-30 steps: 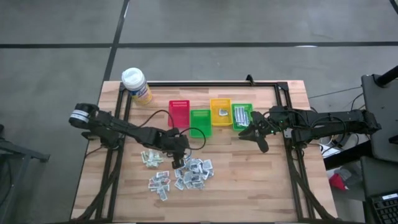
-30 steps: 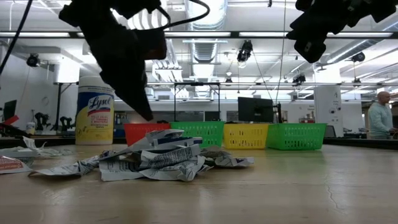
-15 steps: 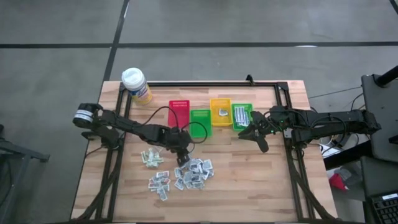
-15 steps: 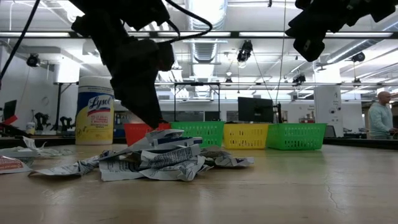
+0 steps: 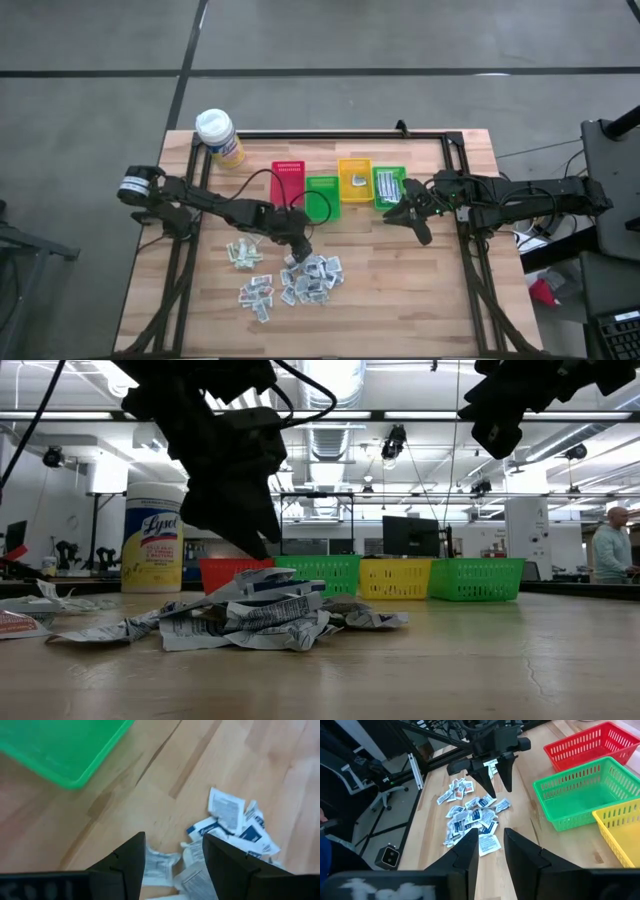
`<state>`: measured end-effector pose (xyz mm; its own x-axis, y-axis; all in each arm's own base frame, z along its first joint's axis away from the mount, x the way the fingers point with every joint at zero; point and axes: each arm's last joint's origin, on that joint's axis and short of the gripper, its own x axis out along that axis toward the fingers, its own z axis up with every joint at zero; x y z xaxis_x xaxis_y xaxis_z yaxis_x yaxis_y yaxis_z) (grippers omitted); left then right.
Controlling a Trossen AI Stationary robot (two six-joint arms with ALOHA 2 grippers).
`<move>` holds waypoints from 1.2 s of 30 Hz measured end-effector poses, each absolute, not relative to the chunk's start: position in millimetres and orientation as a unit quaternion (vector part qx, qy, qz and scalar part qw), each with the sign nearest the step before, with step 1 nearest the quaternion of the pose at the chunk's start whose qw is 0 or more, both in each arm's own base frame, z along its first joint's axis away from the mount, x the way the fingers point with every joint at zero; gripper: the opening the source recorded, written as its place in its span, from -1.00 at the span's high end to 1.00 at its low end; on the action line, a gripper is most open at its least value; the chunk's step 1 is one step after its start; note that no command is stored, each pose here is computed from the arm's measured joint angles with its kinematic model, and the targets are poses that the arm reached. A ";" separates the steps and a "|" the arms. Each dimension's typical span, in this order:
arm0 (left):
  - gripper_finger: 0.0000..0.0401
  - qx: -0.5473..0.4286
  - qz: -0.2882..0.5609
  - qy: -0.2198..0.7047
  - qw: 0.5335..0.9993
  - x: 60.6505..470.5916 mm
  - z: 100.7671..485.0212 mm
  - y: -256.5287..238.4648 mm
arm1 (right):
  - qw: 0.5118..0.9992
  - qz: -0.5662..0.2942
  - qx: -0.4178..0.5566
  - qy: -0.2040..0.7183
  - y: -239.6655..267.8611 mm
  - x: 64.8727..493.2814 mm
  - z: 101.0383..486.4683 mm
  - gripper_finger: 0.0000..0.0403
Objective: Pick & Place First Aid Supplies
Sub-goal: Put the alcohol pad into the yellow basket
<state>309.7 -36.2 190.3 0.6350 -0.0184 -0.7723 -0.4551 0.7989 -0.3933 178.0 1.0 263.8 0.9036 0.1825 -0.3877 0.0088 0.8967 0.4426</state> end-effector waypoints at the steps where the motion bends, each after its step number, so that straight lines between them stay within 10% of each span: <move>1: 0.05 -0.284 0.125 0.409 0.858 309.7 190.2 -36.2 | 0.950 0.046 0.223 0.215 1.0 178.0 263.8 0.55; 18: 0.05 -0.323 0.153 0.418 0.835 302.6 179.1 -35.3 | 0.950 0.046 0.222 0.215 1.0 178.0 263.8 0.66; 36: 0.05 -0.099 0.049 0.462 0.880 296.9 170.8 -34.5 | 0.950 0.046 0.223 0.215 1.0 178.0 263.8 0.55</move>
<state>296.9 -34.5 170.8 0.5692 -0.0060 -0.8221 -0.1768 0.9757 -0.1295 178.0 1.0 263.8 0.9036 0.1823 -0.3878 0.0091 0.8966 0.4428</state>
